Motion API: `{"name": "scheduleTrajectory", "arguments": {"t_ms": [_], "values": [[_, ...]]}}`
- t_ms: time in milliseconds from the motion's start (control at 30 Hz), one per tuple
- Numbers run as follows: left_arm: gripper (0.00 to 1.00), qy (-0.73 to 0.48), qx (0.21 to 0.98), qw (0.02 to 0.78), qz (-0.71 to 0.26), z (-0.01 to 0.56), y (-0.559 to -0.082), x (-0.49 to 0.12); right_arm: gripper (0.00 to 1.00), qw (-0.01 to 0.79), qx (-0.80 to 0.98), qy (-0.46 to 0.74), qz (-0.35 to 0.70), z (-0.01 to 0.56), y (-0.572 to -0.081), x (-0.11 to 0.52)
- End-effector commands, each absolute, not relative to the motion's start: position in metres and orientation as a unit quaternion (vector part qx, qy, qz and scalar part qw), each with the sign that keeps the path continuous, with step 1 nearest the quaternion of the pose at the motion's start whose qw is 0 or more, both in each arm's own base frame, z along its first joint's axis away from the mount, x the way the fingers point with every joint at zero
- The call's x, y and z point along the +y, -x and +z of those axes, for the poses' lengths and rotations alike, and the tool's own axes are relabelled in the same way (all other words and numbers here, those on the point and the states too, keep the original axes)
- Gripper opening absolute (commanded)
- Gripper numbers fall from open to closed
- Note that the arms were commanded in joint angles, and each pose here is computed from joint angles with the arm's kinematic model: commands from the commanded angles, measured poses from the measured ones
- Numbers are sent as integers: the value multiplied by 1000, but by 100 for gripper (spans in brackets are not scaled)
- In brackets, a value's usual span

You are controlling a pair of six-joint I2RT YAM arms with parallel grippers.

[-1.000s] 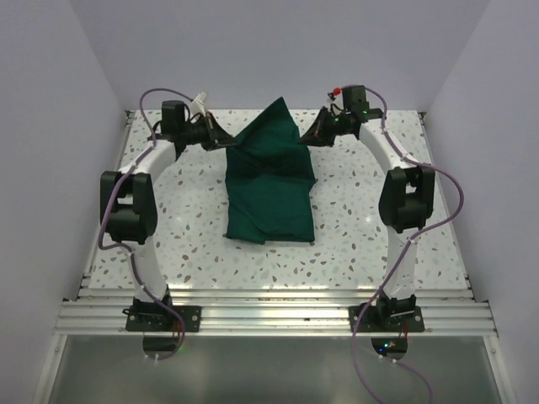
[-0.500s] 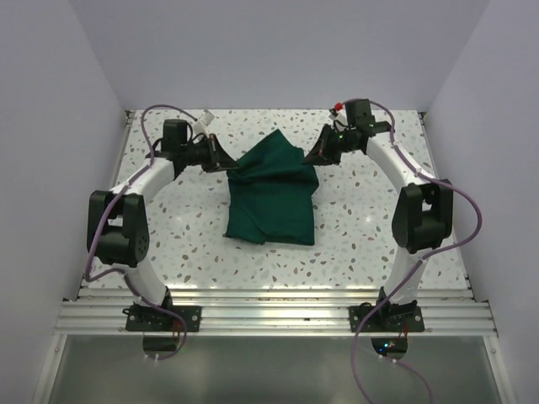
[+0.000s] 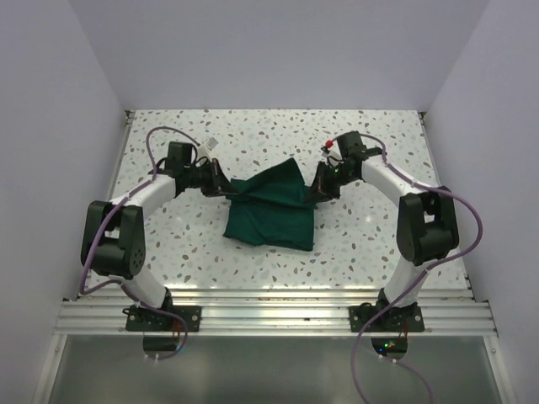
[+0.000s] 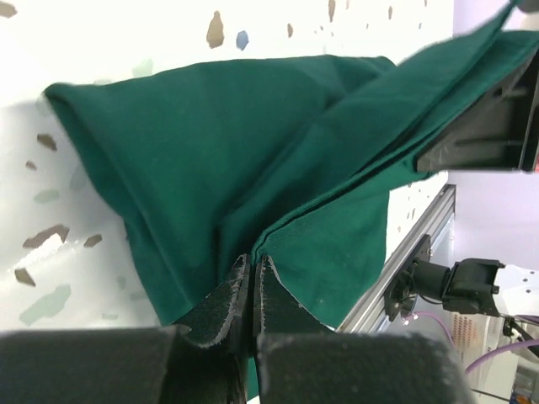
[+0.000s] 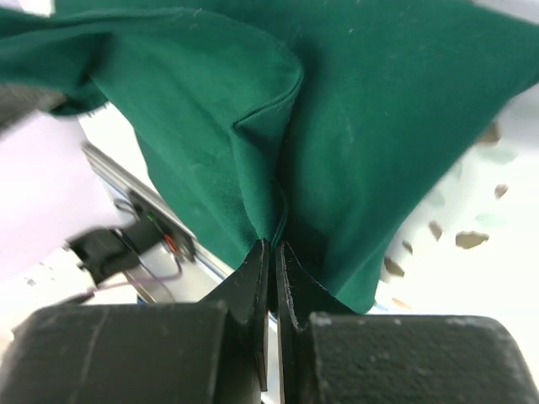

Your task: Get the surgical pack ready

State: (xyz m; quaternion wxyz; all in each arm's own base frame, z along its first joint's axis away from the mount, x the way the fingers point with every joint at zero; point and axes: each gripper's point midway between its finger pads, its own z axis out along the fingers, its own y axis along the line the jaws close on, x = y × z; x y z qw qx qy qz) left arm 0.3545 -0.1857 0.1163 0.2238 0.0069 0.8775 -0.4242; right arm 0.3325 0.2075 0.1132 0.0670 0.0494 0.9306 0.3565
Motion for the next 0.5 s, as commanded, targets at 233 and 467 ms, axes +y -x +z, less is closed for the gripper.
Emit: {"name": "scheduleTrajectory", "arguments": {"t_ms": [233,467], "values": [[0,29,907,192,-374,90,-330,-169,5,32,942,7,335,104,-273,201],[6,37,918,181,-351,80,-317,-160,29,-5,942,26,335,98,-228,192]]}}
